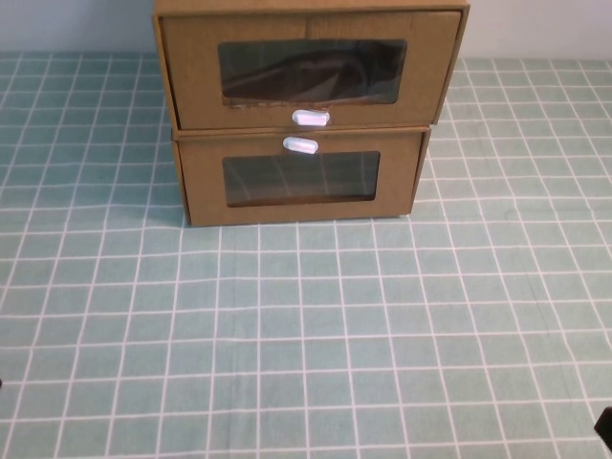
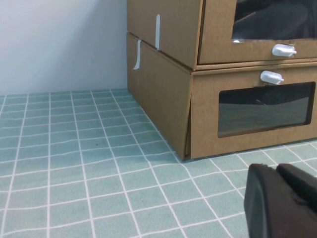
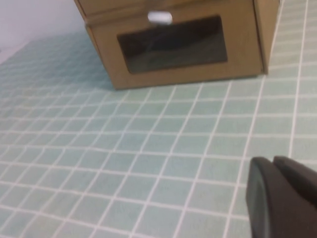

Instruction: Close the shoe box

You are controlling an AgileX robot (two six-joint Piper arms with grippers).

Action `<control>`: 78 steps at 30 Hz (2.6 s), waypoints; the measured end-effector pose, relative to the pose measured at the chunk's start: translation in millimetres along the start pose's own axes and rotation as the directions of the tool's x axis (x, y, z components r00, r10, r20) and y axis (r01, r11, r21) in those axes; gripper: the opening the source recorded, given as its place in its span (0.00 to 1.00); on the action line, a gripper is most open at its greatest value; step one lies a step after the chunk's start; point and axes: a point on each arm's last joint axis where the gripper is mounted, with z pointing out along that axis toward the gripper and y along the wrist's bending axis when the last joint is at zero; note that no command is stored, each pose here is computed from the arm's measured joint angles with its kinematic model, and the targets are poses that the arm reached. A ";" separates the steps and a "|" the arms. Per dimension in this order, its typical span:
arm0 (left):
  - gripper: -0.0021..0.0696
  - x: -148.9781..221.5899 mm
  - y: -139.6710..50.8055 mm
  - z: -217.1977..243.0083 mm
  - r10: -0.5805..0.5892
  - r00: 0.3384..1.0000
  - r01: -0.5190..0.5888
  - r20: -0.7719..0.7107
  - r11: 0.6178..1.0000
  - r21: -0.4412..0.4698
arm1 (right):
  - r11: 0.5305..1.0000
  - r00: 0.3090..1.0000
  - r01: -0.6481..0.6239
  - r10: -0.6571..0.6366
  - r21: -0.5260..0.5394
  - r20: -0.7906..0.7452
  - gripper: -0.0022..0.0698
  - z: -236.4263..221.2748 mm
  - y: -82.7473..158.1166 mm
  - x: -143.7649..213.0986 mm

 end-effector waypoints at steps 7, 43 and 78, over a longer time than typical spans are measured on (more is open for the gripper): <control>0.02 0.2 -0.1 0.0 0.000 1.000 0.000 -0.002 1.000 0.001 | 1.000 0.995 0.000 0.002 0.014 -0.101 0.01 1.3 -3.2 16.0; 0.02 1.0 -0.3 0.1 -0.004 1.000 0.004 -0.007 1.000 0.004 | 0.873 0.997 0.074 -0.064 0.482 -0.037 0.01 -12.1 -34.2 26.9; 0.02 22.7 13.4 -5.6 0.087 0.963 -0.135 -0.256 0.975 -0.176 | 0.874 0.997 0.072 -0.063 0.481 -0.035 0.01 -12.1 -34.1 26.8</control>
